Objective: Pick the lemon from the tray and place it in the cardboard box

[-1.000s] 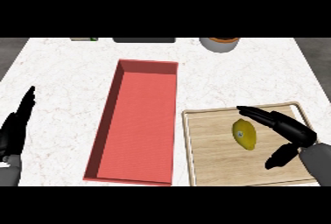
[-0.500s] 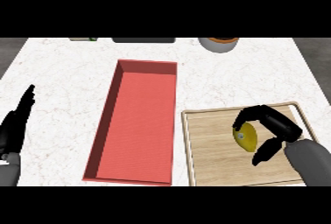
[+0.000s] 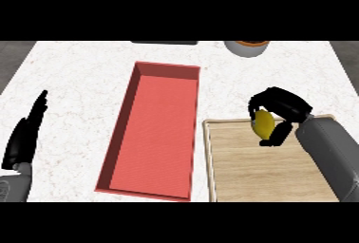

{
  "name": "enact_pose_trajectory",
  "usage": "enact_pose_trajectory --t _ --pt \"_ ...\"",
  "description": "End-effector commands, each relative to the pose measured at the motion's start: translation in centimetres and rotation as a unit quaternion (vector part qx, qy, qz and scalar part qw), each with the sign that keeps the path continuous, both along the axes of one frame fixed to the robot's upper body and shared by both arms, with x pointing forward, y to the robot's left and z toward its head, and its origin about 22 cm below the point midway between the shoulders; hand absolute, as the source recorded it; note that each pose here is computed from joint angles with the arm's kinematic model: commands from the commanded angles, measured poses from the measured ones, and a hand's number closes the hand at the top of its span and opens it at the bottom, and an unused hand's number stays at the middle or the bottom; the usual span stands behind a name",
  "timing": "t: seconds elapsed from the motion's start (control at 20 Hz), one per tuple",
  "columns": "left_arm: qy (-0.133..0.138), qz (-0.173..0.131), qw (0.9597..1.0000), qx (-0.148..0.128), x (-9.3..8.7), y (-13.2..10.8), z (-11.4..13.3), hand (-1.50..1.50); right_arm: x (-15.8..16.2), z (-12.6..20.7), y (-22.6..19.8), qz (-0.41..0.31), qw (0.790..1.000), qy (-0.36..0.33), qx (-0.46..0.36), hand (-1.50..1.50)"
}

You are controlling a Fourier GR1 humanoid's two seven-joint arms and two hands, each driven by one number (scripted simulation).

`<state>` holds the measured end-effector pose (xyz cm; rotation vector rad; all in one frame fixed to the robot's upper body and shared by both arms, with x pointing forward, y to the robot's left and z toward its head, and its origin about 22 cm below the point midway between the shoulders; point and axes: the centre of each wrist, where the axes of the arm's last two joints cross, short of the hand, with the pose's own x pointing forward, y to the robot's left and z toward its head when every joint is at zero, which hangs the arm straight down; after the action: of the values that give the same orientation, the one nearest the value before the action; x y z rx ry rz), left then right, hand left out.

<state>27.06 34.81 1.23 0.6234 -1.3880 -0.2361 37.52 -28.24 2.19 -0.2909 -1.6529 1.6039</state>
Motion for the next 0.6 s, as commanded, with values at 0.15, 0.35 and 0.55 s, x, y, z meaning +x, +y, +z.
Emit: enact_pose_trajectory --t 0.15,0.35,0.55 --pt "0.000 0.004 1.0000 -0.006 0.7 -0.4 -0.2 0.00 3.9 2.9 1.5 -0.004 0.993 -0.104 -0.050 1.50" --pt "0.002 0.011 0.9999 -0.003 -1.2 0.7 -0.3 0.00 5.7 6.7 2.0 -0.014 0.991 -0.135 -0.002 1.50" --pt "0.007 0.008 0.9999 0.001 -0.3 0.5 -0.2 0.00 6.1 9.7 3.8 0.028 0.973 -0.209 0.088 1.50"
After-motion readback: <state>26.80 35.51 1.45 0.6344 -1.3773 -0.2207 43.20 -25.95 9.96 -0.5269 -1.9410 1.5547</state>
